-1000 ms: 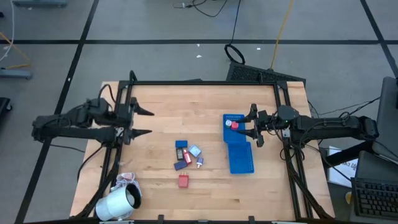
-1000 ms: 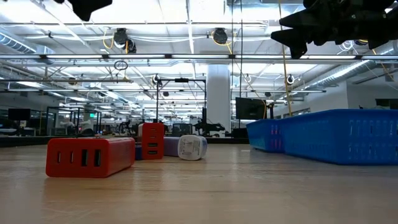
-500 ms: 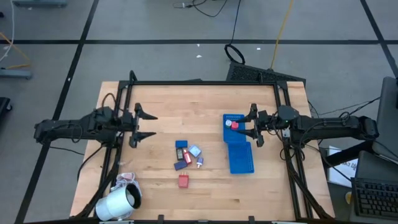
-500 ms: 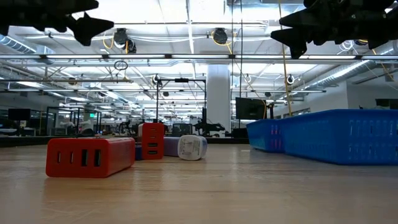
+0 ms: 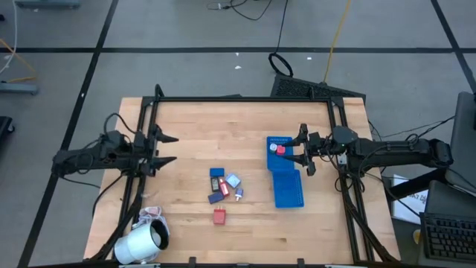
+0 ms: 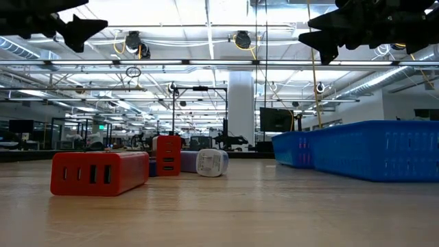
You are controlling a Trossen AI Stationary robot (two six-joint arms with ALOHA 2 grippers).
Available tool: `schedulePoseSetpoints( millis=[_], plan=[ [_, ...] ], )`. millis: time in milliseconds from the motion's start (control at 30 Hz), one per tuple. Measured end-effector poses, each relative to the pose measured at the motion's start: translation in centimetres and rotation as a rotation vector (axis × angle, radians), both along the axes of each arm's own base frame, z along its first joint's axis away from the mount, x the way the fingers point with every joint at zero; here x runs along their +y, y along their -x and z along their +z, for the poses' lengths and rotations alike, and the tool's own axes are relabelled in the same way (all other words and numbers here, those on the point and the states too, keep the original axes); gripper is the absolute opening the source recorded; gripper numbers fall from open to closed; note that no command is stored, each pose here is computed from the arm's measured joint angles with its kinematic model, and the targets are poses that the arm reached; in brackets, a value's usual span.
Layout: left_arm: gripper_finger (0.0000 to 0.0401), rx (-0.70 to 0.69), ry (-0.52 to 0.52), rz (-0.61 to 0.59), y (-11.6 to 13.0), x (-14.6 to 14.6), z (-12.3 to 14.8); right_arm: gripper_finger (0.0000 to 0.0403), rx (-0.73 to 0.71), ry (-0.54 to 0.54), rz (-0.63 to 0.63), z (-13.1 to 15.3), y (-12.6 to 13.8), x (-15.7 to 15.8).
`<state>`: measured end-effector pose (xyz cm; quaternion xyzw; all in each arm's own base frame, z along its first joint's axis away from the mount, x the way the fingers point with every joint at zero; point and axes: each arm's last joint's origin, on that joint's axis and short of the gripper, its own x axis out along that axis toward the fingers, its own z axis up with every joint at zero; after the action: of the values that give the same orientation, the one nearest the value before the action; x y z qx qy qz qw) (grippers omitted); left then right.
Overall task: Pick & Place Office items
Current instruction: Put the red charger adapter into the top blue bin
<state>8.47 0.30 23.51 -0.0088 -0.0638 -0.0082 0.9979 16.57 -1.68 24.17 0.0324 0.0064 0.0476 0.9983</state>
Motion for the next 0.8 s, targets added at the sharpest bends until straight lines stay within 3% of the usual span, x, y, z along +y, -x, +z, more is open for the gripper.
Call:
schedulePoseSetpoints(
  millis=[267,500,667,800],
  plan=[
    [0.0330,0.020,-0.001,-0.018,-0.8,0.0,-2.4,0.0199,0.001,0.000,0.000,0.0,0.0,0.0],
    [0.0314,0.036,0.004,-0.030,-0.9,0.0,-2.6,0.0199,0.001,-0.004,0.001,0.0,0.0,0.0],
    [0.0304,0.034,-0.053,-0.024,-0.9,0.0,-2.6,0.0199,0.003,-0.076,0.008,-0.1,0.0,0.1],
    [0.0305,0.034,-0.053,-0.024,-0.9,0.0,-2.6,0.0198,-0.041,-0.070,0.078,-1.1,-0.3,1.3]
  ],
)
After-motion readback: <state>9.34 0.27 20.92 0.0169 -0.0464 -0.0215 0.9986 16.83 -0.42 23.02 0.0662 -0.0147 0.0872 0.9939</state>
